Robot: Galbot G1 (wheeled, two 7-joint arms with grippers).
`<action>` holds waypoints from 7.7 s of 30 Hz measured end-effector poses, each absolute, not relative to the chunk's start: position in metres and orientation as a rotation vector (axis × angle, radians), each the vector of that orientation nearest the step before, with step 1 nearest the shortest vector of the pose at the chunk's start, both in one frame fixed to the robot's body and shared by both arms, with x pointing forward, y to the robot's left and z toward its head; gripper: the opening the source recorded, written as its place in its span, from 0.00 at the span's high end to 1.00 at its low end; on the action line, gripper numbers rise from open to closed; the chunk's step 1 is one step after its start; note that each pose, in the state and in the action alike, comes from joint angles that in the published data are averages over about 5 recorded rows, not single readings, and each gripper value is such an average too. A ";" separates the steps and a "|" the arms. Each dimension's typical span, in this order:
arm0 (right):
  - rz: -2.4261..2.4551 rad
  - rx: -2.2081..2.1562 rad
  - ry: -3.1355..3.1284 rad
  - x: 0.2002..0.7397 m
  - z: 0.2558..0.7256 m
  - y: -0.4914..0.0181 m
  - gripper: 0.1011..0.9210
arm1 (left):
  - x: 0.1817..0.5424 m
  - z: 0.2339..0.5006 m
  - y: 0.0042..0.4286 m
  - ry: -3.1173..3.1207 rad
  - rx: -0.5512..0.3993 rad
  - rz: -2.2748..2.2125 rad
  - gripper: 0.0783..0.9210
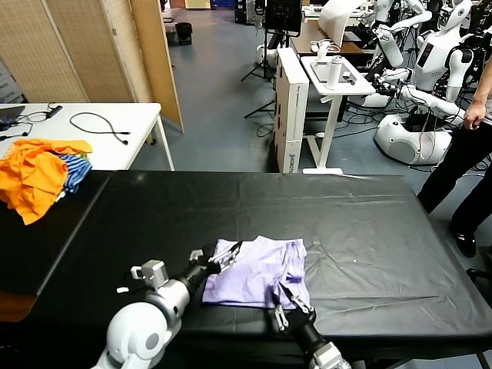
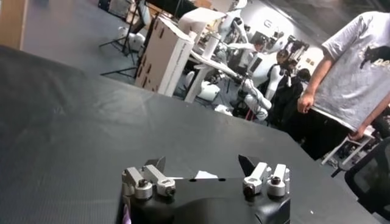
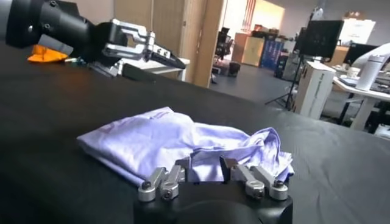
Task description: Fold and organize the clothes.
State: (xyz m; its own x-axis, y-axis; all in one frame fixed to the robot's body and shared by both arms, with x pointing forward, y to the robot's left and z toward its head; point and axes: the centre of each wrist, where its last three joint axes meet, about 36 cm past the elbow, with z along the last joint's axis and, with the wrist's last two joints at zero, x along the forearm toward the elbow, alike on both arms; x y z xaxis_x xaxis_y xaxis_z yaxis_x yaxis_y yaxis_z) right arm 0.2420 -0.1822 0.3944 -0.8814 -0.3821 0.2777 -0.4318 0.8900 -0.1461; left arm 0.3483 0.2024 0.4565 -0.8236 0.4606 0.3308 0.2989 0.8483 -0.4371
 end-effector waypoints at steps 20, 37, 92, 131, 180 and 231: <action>-0.140 0.305 -2.577 0.247 0.422 -0.223 0.40 | 0.344 0.448 0.210 -2.612 -0.515 0.512 0.02; -0.417 0.367 -2.717 0.256 0.470 -0.231 0.02 | 0.322 0.420 0.211 -2.624 -0.384 0.605 0.02; -0.480 0.333 -2.760 0.271 0.480 -0.245 0.02 | 0.287 0.371 0.186 -2.535 -0.331 0.842 0.88; -0.457 0.262 -2.741 0.301 0.438 -0.243 0.02 | 0.307 0.564 0.402 -2.767 -0.014 -0.204 0.87; -0.671 0.585 -2.325 0.360 0.407 -0.160 0.17 | 0.328 0.469 0.225 -2.792 -0.560 0.247 0.02; -0.033 0.434 -2.837 0.391 0.438 -0.274 0.02 | 0.328 0.438 0.247 -2.882 -0.288 0.200 0.02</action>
State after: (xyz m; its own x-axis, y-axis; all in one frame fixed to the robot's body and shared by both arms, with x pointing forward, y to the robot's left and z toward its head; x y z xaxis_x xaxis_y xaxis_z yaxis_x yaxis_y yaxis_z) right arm 0.3909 -0.2736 0.4384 -0.9183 -0.2969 0.2618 -0.2906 0.9547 0.0632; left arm 0.3285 0.2465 0.4381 -0.9524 0.2101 0.2207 0.1776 0.9713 -0.1581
